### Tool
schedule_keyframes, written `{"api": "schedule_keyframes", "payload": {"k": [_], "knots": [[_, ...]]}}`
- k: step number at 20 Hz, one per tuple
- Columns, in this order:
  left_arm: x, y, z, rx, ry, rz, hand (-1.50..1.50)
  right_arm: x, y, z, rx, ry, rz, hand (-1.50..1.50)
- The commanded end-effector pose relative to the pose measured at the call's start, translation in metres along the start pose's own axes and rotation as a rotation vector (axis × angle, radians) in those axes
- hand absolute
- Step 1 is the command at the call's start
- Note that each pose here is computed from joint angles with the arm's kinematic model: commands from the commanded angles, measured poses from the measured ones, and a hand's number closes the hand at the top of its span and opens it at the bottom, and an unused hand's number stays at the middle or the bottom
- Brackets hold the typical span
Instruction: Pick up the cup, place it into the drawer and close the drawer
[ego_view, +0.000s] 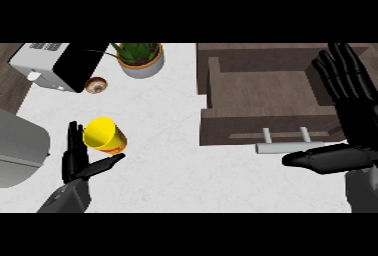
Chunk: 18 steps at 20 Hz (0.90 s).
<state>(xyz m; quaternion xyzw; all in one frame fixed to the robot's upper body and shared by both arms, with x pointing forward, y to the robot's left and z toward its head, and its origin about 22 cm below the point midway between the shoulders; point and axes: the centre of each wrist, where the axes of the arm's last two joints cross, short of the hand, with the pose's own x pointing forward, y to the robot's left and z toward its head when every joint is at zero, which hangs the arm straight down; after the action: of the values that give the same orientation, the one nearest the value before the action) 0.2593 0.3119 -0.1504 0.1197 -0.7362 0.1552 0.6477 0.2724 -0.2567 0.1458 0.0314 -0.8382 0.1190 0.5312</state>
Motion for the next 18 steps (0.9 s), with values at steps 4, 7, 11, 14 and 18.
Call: {"api": "schedule_keyframes", "payload": {"k": [4,7,11,14,18], "knots": [[0.008,-0.013,-0.016,-0.084,-0.025,0.135,-1.50,0.005,-0.007,-0.007,-0.005,0.030,-0.005,-1.50],[0.012,-0.010,-0.021,-0.143,-0.080,0.208,1.50,0.003,0.000,-0.006,-0.021,0.007,0.013,-1.50],[0.003,-0.023,-0.007,0.015,-0.228,-0.068,1.50,0.001,-0.001,-0.005,-0.001,0.005,0.012,-1.50],[0.018,-0.022,-0.029,0.061,-0.290,-0.146,1.50,0.009,-0.002,-0.010,-0.004,0.000,0.010,-1.50],[0.014,-0.026,-0.025,-0.022,-0.323,-0.029,1.50,-0.009,-0.022,-0.011,-0.006,0.017,0.005,-1.50]]}}
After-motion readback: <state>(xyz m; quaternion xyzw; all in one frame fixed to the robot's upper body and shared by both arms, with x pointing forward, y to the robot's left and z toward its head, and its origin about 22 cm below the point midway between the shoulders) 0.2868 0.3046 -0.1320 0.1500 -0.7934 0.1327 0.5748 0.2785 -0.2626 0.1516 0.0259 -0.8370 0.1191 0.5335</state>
